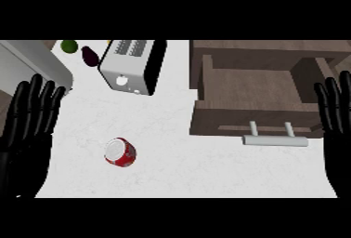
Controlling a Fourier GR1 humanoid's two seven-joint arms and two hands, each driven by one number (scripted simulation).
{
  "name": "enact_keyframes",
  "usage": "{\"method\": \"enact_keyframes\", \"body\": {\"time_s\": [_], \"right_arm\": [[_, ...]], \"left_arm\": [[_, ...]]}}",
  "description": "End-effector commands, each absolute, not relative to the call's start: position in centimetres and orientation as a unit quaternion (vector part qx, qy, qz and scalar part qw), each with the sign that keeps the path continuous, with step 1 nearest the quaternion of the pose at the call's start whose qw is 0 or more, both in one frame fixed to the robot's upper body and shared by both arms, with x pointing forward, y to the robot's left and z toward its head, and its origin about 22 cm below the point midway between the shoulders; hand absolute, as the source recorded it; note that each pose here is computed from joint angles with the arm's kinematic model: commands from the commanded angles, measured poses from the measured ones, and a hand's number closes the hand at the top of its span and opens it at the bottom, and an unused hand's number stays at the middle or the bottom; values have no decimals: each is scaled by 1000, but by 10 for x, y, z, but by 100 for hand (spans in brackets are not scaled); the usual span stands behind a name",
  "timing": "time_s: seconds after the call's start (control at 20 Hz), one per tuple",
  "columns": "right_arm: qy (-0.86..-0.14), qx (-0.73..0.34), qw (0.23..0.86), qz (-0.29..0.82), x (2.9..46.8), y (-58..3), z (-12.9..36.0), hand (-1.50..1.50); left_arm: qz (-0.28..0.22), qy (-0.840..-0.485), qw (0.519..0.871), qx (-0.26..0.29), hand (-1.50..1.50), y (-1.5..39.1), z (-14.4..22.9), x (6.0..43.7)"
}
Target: Pick up the can, place it into the drawer and close the drawer
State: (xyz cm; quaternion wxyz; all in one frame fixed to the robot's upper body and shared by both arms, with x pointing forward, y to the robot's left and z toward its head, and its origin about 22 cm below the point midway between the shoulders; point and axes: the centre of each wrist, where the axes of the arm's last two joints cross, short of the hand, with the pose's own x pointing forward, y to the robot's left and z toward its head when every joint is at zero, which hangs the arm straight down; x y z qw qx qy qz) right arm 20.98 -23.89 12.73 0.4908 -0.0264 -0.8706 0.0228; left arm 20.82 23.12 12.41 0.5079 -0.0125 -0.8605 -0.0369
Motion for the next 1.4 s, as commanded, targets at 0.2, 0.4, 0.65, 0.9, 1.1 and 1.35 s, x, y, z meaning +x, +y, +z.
{"method": "enact_keyframes", "body": {"time_s": [0.2,0.4,0.65,0.9,1.1,1.35], "right_arm": [[-864,-26,502,25,204,-243,123,-150],[-789,-81,608,-31,199,-259,101,-150],[-780,-80,619,-33,215,-267,111,-150],[-782,-68,618,-40,205,-276,107,-150],[-780,-75,620,-35,195,-254,112,-150],[-789,-68,609,-33,205,-292,89,-150]], "left_arm": [[68,-851,501,141,-150,208,127,164],[184,-730,624,211,-150,224,88,151],[209,-714,633,215,-150,190,109,114],[208,-717,627,222,-150,163,112,118],[202,-713,631,229,-150,160,103,128],[198,-704,643,227,-150,146,96,148]]}}
